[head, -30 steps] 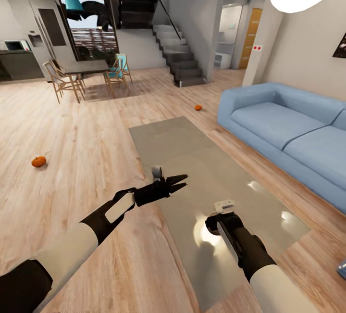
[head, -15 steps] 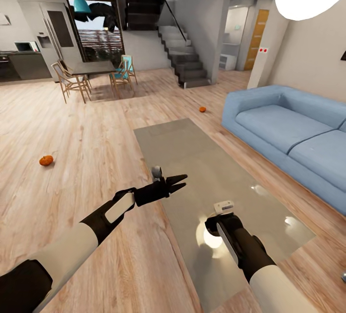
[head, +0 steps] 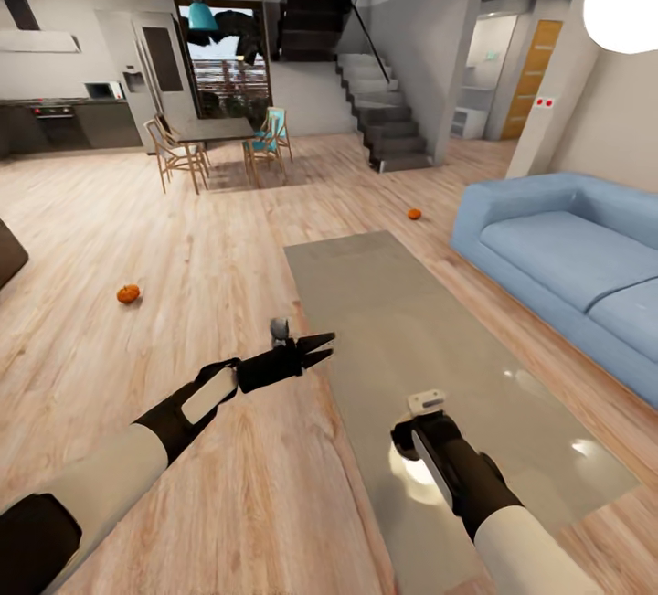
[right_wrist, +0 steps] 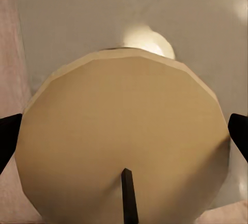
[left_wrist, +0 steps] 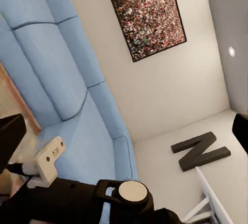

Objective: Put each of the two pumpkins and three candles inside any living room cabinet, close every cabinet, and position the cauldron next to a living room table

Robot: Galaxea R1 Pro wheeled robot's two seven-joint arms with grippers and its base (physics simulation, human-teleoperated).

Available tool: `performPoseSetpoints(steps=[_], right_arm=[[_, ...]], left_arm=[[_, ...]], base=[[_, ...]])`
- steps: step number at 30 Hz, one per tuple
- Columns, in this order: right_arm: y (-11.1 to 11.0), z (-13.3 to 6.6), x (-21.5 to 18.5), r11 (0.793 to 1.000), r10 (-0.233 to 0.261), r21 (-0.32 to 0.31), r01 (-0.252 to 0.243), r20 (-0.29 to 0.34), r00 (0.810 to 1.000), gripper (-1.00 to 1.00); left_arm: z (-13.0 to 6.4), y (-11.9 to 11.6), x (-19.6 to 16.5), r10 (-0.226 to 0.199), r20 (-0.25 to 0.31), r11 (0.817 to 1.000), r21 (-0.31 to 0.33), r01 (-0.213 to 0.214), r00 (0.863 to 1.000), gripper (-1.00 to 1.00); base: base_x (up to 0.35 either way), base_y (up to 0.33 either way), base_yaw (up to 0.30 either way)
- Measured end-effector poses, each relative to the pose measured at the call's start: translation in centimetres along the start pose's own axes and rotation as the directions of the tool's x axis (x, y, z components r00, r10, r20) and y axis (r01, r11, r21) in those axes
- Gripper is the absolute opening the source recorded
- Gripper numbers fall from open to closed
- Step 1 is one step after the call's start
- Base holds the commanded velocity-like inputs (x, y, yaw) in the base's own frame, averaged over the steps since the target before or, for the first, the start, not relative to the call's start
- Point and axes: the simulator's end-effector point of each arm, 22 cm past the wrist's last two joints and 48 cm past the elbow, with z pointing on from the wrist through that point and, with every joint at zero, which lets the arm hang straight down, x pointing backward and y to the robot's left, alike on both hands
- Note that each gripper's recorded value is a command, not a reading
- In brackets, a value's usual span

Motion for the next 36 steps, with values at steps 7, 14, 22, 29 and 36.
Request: performPoseSetpoints(steps=[7, 14, 22, 29, 36], right_arm=[[0.6, 0.3, 2.1, 1.0, -0.014, -0.009, 0.014, -0.048, 0.999, -1.0], [2.6, -0.2, 2.9, 0.999, -0.036, -0.036, 0.034, -0.063, 0.997, -1.0], [4.7, -0.7, 3.2, 0.989, -0.141, -0.049, 0.139, -0.028, 0.99, -1.0], [6.7, 0.0, 6.4, 0.987, -0.141, -0.08, 0.137, -0.038, 0.989, -1.0], [7.1, -0.4, 7.1, 0.986, -0.149, -0.084, 0.146, -0.033, 0.988, -1.0]], left_arm=[[-8.6, 8.0, -2.4, -0.075, 0.112, 0.969, -0.228, 0.099, 0.991, 1.0], [-16.9, 14.0, -1.6, -0.138, 0.197, 0.882, -0.422, 0.211, 0.971, 1.0], [-23.2, 19.0, 4.5, -0.216, 0.209, 0.735, -0.608, 0.3, 0.954, 1.0], [-29.4, 23.8, 11.2, -0.194, 0.194, 0.5, -0.824, 0.268, 0.961, 1.0], [-35.8, 25.1, 19.7, -0.252, 0.203, 0.322, -0.904, 0.28, 0.946, 1.0]], base=[[0.0, 0.0, 0.285], [0.0, 0.0, 0.285], [0.0, 0.0, 0.289], [0.0, 0.0, 0.289], [0.0, 0.0, 0.289]])
